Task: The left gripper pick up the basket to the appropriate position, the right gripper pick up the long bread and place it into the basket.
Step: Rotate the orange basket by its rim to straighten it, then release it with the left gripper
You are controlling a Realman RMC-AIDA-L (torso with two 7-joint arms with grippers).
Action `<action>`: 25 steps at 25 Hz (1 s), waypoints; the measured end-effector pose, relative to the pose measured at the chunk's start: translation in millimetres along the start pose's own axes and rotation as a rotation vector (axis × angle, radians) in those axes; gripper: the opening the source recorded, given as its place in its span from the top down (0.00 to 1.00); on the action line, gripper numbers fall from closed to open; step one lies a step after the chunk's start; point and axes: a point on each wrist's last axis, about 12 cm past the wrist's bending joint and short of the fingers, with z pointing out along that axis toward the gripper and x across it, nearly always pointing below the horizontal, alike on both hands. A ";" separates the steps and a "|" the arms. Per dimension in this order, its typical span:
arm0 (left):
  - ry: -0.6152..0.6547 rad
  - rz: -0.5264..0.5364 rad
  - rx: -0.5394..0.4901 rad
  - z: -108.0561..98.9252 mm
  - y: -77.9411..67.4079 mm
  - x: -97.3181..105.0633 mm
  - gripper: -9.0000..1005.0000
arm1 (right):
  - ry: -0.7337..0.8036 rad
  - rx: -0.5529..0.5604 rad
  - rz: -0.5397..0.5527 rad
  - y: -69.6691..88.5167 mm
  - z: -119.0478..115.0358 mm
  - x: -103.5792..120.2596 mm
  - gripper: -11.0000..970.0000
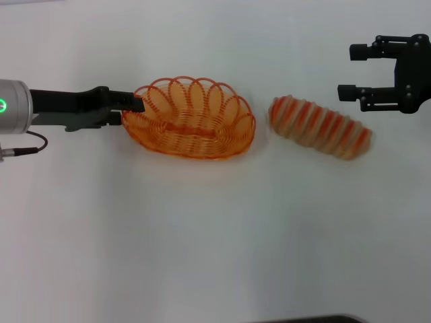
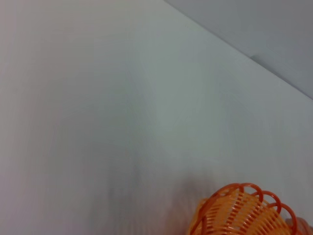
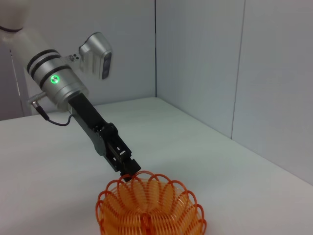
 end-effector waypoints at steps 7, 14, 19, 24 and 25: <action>-0.028 0.142 -0.033 -11.1 0.7 -8.3 0.41 | 0.002 0.014 0.000 -2.0 1.3 0.0 0.20; -0.021 0.400 -0.058 -23.7 -0.8 -15.0 0.41 | 0.004 0.026 0.000 -3.6 2.3 0.0 0.20; 0.015 0.609 -0.017 -24.5 -4.8 -9.7 0.41 | -0.002 0.032 0.001 -4.1 5.0 -0.8 0.20; 0.019 0.789 0.054 -24.9 -11.0 -2.1 0.41 | -0.001 0.047 0.009 -5.4 5.8 -0.2 0.20; 0.015 0.815 0.069 -26.2 -12.2 -0.7 0.41 | -0.002 0.051 0.011 -5.6 5.4 0.0 0.20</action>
